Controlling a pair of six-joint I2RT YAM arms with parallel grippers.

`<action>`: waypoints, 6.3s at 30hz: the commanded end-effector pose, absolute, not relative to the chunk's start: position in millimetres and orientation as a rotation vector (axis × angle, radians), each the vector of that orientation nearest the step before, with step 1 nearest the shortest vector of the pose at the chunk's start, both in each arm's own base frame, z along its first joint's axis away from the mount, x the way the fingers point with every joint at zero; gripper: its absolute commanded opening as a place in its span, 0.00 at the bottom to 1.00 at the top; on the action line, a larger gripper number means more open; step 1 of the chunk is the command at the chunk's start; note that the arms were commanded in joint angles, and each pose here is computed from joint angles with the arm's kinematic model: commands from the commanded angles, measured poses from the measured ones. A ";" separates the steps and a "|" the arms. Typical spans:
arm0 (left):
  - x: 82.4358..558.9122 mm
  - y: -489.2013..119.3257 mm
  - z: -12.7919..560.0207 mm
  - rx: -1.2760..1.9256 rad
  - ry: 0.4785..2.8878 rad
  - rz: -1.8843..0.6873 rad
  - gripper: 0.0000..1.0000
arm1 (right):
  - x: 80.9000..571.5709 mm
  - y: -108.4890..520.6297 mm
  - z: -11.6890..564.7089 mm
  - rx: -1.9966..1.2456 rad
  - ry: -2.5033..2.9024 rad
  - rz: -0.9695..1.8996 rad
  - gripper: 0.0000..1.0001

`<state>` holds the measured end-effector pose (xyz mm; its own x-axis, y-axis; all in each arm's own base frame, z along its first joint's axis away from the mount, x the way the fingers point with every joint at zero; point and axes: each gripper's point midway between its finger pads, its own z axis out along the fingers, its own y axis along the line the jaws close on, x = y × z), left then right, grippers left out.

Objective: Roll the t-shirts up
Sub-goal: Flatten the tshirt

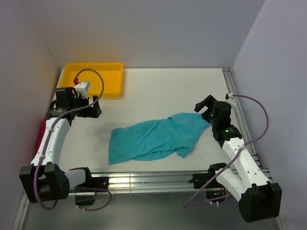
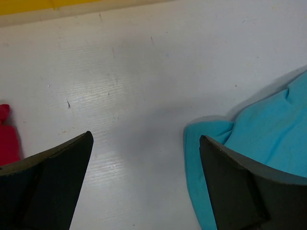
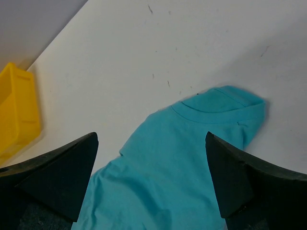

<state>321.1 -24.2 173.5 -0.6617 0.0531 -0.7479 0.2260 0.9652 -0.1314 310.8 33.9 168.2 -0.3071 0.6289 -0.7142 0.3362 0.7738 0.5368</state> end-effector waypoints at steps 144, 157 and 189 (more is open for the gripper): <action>422.9 -43.6 125.4 0.509 2.593 0.016 0.00 | 228.6 105.5 112.6 0.526 2.376 0.410 0.72; 438.9 -34.1 122.0 0.469 2.605 0.046 0.00 | 201.9 119.0 55.7 0.629 2.456 0.470 0.58; 436.4 -34.1 119.7 0.504 2.623 0.043 0.00 | 168.9 169.6 55.1 0.362 2.473 0.271 0.54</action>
